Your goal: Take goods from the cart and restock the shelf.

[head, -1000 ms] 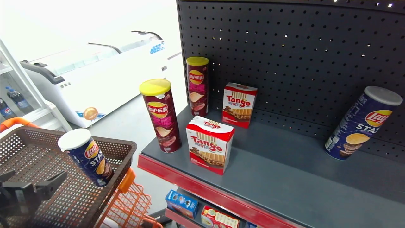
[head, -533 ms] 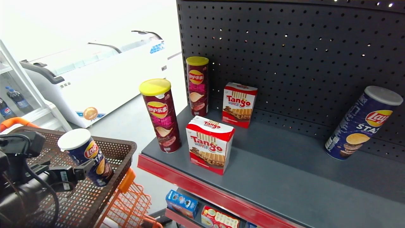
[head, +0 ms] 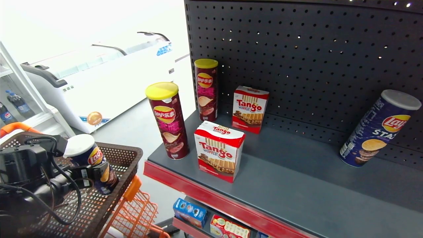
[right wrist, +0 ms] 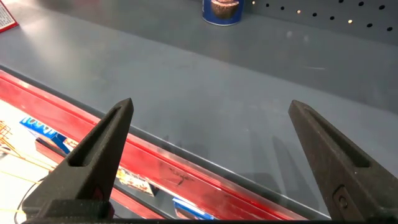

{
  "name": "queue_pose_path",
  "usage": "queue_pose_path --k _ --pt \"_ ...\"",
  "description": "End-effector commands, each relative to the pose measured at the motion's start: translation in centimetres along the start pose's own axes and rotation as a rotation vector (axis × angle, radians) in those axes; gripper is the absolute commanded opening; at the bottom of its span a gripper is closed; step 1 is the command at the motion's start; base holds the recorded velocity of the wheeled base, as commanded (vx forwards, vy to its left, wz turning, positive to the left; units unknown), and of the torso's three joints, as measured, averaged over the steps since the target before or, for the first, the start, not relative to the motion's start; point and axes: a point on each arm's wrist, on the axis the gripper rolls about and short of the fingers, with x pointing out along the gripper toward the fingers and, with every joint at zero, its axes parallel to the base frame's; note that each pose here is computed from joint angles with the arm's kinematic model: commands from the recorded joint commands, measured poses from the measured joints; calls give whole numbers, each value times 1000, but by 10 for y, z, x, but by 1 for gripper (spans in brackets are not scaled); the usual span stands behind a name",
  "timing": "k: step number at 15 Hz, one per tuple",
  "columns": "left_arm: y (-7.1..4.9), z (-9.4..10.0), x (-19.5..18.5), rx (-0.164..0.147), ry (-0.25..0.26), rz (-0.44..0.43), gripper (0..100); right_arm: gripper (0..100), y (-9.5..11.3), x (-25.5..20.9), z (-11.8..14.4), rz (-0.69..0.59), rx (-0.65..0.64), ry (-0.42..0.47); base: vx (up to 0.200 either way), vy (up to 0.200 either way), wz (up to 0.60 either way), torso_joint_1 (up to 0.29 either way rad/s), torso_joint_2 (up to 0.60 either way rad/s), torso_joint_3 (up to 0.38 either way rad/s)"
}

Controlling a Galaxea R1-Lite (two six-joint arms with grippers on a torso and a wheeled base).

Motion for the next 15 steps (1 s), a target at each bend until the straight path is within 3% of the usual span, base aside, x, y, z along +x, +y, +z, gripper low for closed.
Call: queue_pose_path --k 1,5,6,8,10,15 --pt "-1 -3 15 0 22 2 100 100 0 0 0 1 0 1 0 0 0 0 0 0" --pt "-7 2 31 4 1 -11 100 100 0 0 0 1 0 1 0 0 0 0 0 0" --pt "-7 2 33 4 4 -11 0 100 0 0 0 1 0 1 0 0 0 0 0 0" --pt "-6 2 35 11 0 11 0 100 0 0 0 1 0 1 0 0 0 0 0 0" --pt "-5 1 34 22 4 96 0 100 0 0 0 1 0 1 0 0 0 0 0 0" --pt "-8 8 28 26 -27 86 0 100 0 0 0 1 0 1 0 0 0 0 0 0"
